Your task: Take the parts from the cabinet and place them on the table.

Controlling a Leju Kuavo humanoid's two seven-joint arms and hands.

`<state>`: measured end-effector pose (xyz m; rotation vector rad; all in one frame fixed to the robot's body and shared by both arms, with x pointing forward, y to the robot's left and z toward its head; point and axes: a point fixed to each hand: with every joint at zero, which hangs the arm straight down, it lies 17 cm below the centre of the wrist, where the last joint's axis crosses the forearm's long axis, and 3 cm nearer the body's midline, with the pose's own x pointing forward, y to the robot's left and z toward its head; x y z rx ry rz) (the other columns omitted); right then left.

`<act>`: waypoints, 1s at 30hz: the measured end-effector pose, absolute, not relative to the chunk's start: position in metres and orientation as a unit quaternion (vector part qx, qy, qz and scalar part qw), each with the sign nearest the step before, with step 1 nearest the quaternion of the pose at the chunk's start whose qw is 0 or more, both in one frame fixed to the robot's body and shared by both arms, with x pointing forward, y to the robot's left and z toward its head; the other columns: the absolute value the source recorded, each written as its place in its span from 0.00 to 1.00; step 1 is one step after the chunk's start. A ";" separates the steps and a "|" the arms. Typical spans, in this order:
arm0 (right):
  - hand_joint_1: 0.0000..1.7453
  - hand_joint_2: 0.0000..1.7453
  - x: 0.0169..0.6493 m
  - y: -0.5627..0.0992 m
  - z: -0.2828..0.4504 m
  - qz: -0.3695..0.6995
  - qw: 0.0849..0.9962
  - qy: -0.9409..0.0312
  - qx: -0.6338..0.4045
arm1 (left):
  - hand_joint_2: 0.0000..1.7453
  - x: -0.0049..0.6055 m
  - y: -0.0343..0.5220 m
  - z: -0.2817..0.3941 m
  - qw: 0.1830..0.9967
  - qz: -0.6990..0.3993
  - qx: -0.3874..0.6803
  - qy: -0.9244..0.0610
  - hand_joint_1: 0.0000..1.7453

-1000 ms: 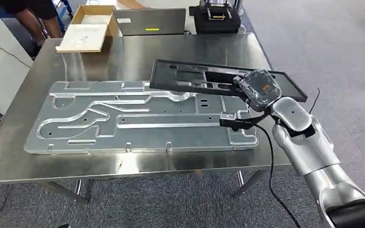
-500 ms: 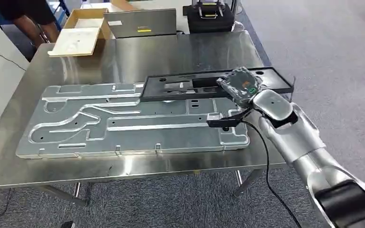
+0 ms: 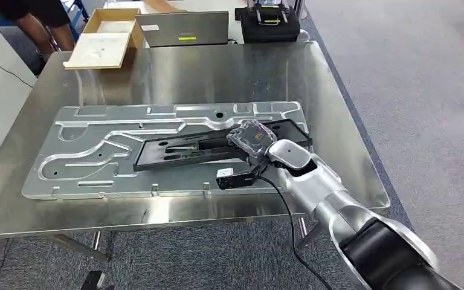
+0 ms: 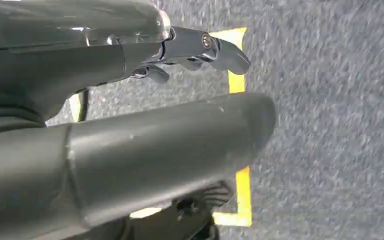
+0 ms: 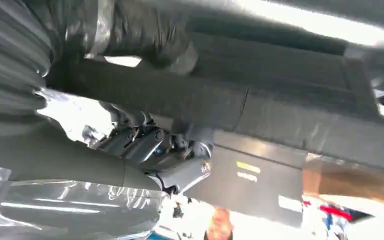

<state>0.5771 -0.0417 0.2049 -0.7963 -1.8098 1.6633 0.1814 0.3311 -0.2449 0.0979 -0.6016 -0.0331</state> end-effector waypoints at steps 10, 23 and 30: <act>0.00 0.00 0.581 -0.052 0.181 0.622 0.324 -0.651 -0.290 | 1.00 0.184 0.323 -0.245 0.954 -0.031 0.041 -0.295 0.00; 0.00 0.00 0.585 -0.051 0.198 0.582 0.336 -0.681 -0.292 | 0.00 0.185 0.322 -0.245 0.953 -0.042 0.046 -0.297 0.00; 0.00 0.00 0.581 -0.045 0.221 0.542 0.326 -0.726 -0.268 | 0.00 0.186 0.320 -0.245 0.953 -0.046 0.045 -0.297 0.00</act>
